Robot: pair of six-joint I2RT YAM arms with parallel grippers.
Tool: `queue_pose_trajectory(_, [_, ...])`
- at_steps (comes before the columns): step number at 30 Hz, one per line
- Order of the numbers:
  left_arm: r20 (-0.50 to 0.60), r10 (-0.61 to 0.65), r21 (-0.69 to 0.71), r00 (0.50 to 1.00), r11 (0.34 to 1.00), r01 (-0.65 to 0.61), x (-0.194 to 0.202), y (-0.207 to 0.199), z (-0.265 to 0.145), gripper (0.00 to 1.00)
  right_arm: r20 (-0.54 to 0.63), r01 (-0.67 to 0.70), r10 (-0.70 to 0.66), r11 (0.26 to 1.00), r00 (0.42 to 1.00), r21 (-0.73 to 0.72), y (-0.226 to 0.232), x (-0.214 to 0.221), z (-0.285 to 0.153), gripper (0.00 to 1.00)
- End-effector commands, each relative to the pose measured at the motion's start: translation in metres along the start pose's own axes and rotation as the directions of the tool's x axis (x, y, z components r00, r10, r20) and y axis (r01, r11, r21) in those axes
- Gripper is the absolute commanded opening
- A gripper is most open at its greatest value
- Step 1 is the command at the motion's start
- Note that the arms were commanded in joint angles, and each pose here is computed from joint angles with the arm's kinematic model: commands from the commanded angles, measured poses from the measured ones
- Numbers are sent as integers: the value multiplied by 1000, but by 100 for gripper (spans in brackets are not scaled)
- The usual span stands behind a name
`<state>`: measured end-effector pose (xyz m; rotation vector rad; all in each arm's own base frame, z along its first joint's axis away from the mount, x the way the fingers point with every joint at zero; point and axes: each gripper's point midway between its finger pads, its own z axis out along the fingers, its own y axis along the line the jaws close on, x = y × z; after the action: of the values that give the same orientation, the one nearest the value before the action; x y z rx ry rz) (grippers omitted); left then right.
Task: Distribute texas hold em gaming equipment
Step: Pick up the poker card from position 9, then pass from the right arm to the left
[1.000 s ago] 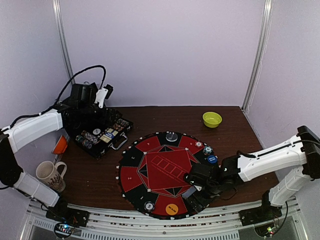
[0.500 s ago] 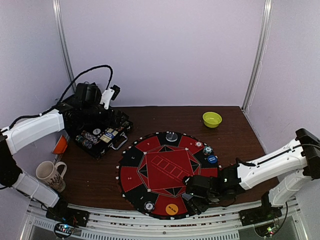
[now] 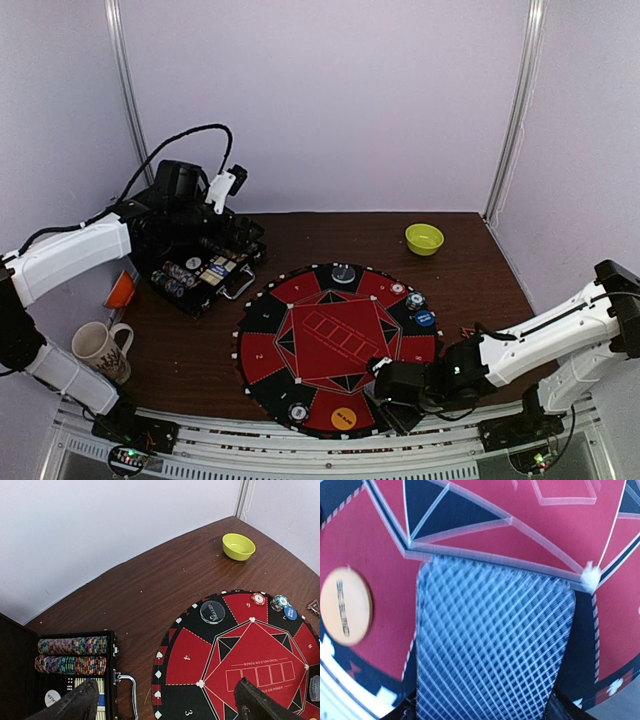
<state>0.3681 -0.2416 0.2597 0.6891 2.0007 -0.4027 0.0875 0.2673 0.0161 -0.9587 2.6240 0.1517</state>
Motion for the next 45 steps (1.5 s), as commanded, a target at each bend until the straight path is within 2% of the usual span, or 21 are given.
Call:
queue_pose_trajectory(1, [36, 11, -6, 999, 1000, -11, -17, -1, -3, 97, -125, 26, -28, 999, 992, -20, -3, 36, 4, 66])
queue_pose_trajectory(7, [39, 21, -7, 999, 1000, -21, -20, -2, -3, 97, -175, 46, -34, 997, 984, 67, -20, 50, 13, 66])
queue_pose_trajectory(10, [37, 25, -10, 999, 1000, -25, -20, -1, -2, 97, -176, 69, -54, 994, 983, 83, -21, 46, 13, 49])
queue_pose_trajectory(12, [39, 22, -2, 999, 1000, -21, -21, -3, -2, 97, -158, 90, -76, 992, 984, 87, -20, 39, 9, 47])
queue_pose_trajectory(16, [32, -11, 30, 999, 1000, 10, -21, -12, 3, 97, -73, 139, -131, 983, 989, 120, -20, 9, -8, 47])
queue_pose_trajectory(23, [-26, -92, 188, 995, 978, 96, 3, -50, 12, 95, 53, 195, -205, 969, 977, 153, -16, -35, -31, 46])
queue_pose_trajectory(29, [-75, -180, 296, 981, 935, 194, 10, -70, 6, 88, 188, 297, -337, 931, 922, 214, -5, -91, -62, 45])
queue_pose_trajectory(33, [-105, -258, 394, 961, 876, 278, 15, -88, 0, 85, 251, 342, -401, 906, 881, 248, 0, -131, -82, 45])
queue_pose_trajectory(37, [-186, -343, 568, 921, 727, 385, 25, -120, -4, 84, 303, 373, -446, 887, 842, 272, 9, -166, -100, 47])
queue_pose_trajectory(39, [-220, -358, 603, 908, 681, 415, 33, -128, -5, 87, 309, 387, -467, 877, 829, 286, 12, -180, -106, 46])
queue_pose_trajectory(42, [-219, -354, 633, 909, 657, 409, 38, -135, -7, 93, 303, 404, -487, 865, 819, 297, 14, -191, -107, 45])
queue_pose_trajectory(45, [-233, -365, 714, 901, 565, 414, 38, -149, -17, 96, 305, 416, -496, 861, 813, 291, 17, -196, -103, 45])
